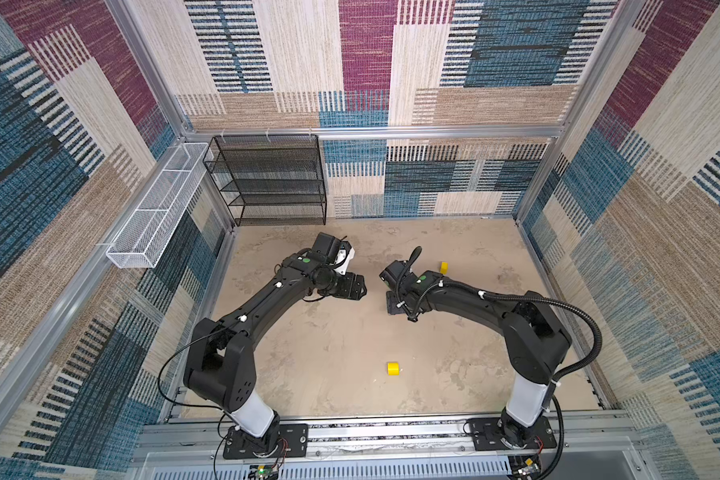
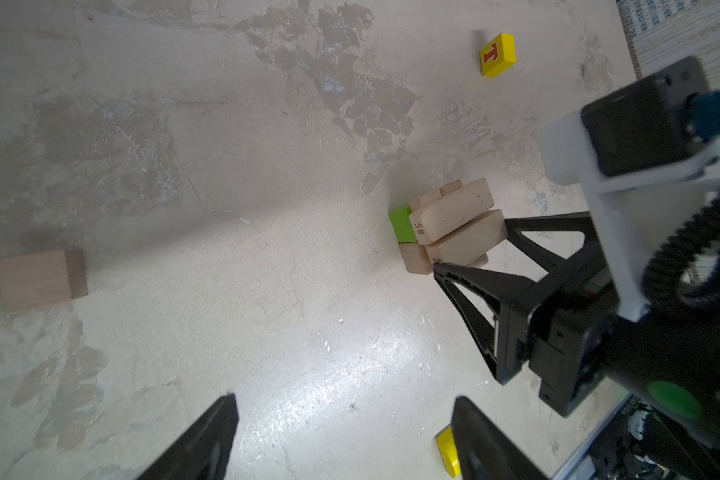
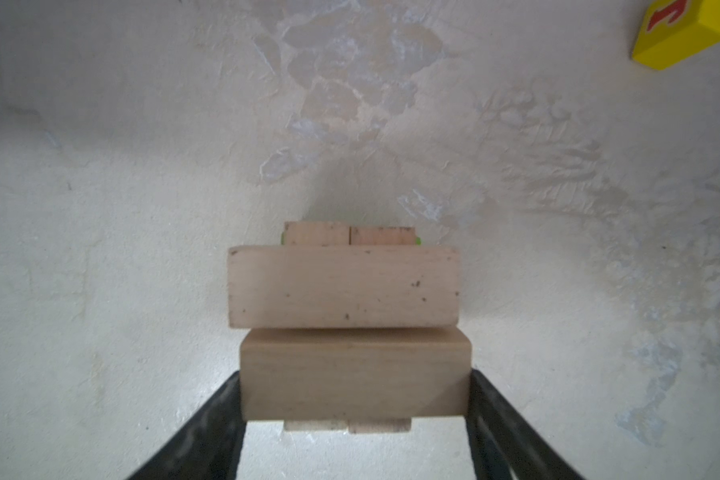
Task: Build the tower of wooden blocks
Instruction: 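Position the held block over the stack while the left gripper steadies the stack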
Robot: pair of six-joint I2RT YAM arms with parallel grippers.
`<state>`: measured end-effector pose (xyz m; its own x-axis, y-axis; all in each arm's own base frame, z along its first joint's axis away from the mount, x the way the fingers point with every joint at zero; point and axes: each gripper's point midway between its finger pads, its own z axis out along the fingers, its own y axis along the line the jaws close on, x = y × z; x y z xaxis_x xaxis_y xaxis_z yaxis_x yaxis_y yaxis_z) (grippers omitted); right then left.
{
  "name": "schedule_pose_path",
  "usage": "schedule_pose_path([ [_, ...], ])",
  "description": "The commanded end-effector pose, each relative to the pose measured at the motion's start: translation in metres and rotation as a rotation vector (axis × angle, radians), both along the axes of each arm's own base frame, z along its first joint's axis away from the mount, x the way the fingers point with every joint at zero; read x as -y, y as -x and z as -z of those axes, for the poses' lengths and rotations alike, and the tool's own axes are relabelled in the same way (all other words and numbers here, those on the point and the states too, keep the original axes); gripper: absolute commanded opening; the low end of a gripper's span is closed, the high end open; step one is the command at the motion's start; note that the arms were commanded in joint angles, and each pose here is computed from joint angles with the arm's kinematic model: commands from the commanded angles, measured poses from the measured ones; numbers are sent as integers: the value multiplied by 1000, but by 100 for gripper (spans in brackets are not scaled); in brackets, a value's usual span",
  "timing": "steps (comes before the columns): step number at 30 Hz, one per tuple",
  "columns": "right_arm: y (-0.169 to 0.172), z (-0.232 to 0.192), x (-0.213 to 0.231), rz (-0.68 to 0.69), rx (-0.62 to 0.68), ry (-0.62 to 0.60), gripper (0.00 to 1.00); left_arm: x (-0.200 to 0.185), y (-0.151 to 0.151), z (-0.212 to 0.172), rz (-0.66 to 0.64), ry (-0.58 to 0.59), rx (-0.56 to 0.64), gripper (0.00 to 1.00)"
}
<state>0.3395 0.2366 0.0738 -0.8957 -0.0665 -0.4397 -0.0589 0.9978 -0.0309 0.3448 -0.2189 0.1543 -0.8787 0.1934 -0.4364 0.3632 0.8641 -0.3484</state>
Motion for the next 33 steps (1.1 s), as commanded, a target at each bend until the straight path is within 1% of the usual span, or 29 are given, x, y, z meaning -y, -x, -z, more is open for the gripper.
schedule_pose_path([
  [1, 0, -2, -6, -14, 1, -29, 70, -1, -2, -3, -24, 4, -5, 86],
  [5, -1, -4, -6, -16, 5, -39, 80, -1, -2, -3, -25, 3, -5, 86],
  [8, -1, -5, -8, -20, 5, -46, 91, -1, -2, -2, -25, 1, -7, 86],
  [13, -1, -7, -7, -19, 7, -57, 96, -2, -2, -2, -27, -3, -6, 86],
  [14, -1, -7, -7, -20, 6, -56, 96, -2, -2, -2, -28, -3, -7, 86],
  [17, -1, -7, -6, -17, 5, -61, 90, -2, -2, -1, -28, -3, -8, 86],
  [21, 0, -5, -5, -10, 1, -64, 78, -2, -2, -1, -28, -4, -9, 86],
  [23, 0, -5, -5, -10, 0, -65, 77, -2, -2, -1, -28, -3, -7, 86],
  [33, -3, -5, -5, -16, 1, -61, 76, -2, -2, 0, -28, -4, -9, 86],
])
